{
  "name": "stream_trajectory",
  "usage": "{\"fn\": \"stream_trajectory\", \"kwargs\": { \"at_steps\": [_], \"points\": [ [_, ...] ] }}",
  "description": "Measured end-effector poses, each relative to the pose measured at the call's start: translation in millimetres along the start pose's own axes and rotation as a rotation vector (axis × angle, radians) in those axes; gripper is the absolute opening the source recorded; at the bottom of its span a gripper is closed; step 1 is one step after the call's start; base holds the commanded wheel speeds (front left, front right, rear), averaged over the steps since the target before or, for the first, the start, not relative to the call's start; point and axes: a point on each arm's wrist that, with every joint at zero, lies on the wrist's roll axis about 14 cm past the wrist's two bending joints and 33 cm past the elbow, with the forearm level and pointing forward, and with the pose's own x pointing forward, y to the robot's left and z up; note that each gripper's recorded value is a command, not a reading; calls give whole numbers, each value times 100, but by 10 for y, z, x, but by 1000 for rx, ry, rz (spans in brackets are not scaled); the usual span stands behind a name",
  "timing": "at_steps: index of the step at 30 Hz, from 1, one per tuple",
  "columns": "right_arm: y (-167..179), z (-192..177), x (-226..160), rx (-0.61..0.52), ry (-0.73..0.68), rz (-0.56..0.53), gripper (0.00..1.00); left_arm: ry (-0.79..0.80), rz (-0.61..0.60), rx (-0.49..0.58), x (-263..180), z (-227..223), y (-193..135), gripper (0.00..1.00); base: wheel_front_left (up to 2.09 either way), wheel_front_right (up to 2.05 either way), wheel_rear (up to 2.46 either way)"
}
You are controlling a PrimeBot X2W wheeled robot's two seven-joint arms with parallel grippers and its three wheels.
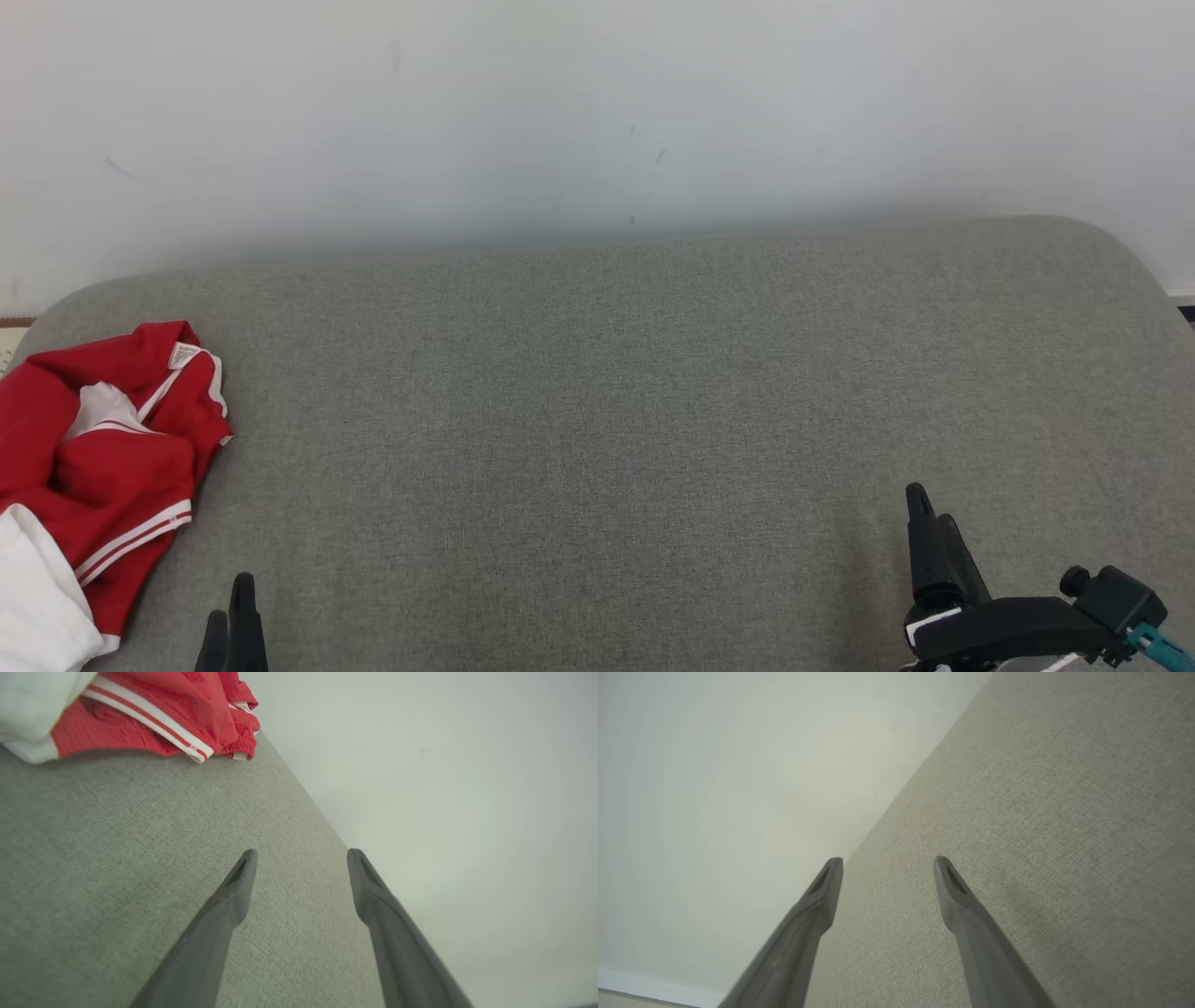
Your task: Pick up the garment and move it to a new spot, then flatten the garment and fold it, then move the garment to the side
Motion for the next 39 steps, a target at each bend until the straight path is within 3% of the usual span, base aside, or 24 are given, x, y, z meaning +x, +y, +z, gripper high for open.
{"fn": "stream_trajectory", "kwargs": {
  "at_steps": [17, 39],
  "points": [
    [166, -120, 25, -305, 24, 69, 100, -36, 8, 338, -28, 47, -15, 100, 0, 0, 0],
    [283, -172, 34, -559, 36, 126, 100, -95, 39, 636, -82, 181, 61, 100, 0, 0, 0]
  ]
}}
